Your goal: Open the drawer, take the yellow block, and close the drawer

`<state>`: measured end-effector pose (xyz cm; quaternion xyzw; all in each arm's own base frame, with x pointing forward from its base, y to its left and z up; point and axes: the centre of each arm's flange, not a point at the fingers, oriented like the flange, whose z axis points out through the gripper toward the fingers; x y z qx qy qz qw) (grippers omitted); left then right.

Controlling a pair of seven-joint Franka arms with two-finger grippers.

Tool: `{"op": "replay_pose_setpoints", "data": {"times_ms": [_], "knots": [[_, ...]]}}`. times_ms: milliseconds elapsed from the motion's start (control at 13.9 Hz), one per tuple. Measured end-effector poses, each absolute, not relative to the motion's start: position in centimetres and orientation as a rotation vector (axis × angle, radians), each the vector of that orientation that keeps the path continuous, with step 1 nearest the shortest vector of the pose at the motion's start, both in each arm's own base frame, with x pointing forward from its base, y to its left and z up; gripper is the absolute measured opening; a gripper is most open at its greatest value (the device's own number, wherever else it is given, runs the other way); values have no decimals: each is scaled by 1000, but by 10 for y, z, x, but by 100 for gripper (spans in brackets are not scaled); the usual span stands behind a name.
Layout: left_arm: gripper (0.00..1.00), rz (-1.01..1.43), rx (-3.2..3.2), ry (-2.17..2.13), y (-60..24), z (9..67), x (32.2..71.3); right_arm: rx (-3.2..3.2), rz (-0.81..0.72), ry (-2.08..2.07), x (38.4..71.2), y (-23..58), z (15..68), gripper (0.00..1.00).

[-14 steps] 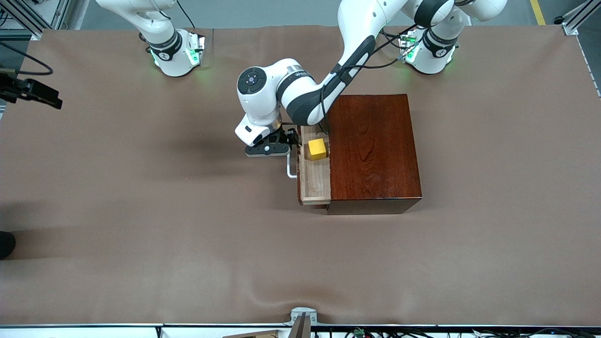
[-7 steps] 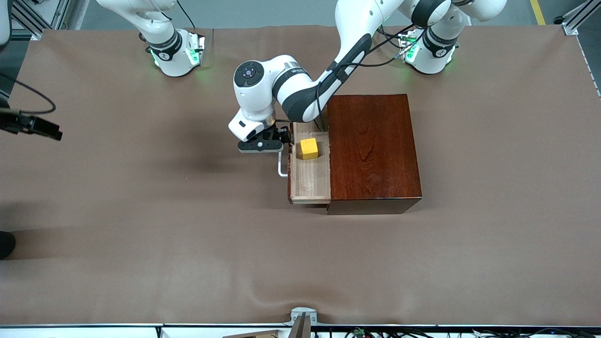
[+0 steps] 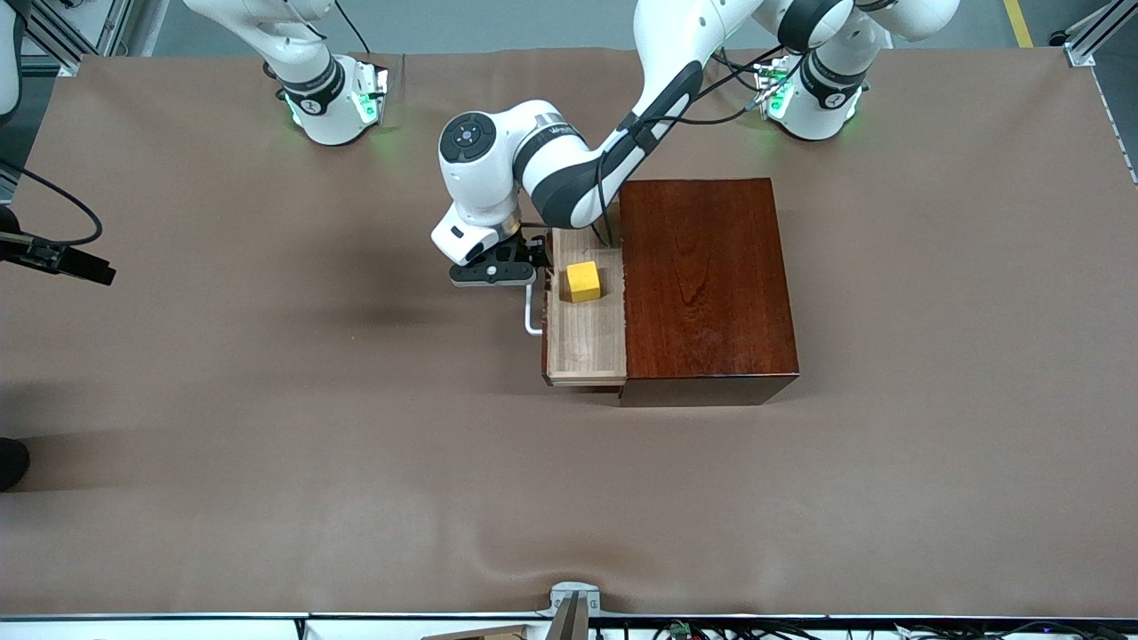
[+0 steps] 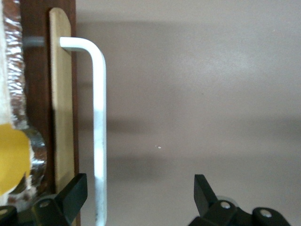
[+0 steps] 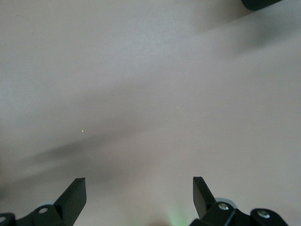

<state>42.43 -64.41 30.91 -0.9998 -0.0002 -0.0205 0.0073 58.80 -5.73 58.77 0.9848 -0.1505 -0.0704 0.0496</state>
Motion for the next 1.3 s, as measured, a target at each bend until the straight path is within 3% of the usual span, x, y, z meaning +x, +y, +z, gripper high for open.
{"op": "replay_pose_setpoints", "data": {"times_ms": [216, 505, 866, 1299], "knots": [[100, -79, -3133, -14, -641, 347, 427, 2998, -251, -590, 586, -48, 585, 100], [100, -148, -3168, -100, -604, 466, 443, 2972, -346, -849, 582, -13, 581, 100], [100, -65, -3073, -162, -464, 602, 479, 2843, -383, -1114, 569, 110, 580, 100], [100, -53, -3069, -138, -284, 653, 553, 2672, -444, -1505, 543, 246, 565, 100]]}}
